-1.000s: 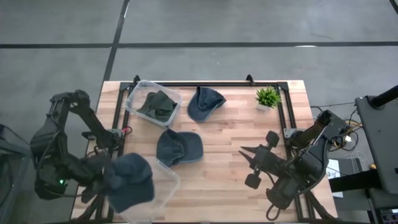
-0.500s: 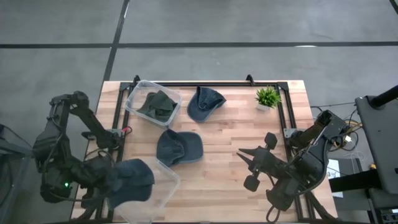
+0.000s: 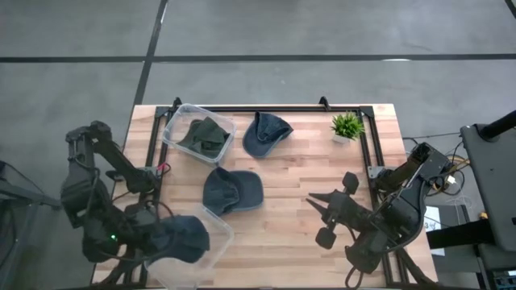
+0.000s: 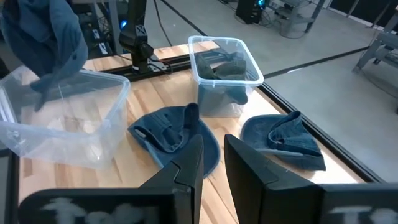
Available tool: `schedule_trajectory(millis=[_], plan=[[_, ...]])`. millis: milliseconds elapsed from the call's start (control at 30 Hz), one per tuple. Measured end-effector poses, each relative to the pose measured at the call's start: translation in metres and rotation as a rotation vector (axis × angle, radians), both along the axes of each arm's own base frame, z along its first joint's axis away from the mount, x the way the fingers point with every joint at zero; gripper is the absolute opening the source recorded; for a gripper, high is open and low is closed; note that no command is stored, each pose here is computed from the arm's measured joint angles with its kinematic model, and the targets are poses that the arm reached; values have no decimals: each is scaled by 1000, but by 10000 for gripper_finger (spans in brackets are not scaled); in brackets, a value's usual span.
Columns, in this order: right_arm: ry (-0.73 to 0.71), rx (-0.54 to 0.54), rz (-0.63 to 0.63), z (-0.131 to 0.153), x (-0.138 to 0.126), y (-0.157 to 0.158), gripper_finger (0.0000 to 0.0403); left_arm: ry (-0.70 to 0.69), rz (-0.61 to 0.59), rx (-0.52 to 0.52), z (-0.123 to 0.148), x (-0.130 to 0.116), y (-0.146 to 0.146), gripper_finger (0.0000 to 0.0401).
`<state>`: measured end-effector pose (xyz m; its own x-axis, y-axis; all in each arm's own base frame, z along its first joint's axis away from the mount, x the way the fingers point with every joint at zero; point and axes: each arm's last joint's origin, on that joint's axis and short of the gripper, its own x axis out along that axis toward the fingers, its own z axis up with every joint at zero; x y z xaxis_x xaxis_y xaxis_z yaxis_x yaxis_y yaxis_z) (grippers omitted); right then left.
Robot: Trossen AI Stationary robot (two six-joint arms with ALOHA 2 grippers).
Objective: Pick & Place hat
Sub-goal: Put the bottom right dark blue cap into the bottom transparent bin
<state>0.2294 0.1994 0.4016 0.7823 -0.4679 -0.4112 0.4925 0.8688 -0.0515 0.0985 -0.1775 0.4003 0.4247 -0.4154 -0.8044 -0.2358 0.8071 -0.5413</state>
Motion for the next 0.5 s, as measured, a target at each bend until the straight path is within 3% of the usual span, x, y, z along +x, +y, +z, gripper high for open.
schedule_trajectory(millis=[500], plan=[[-12,12,0,1,1,1,61,72,-104,-5,-38,21,0,5]])
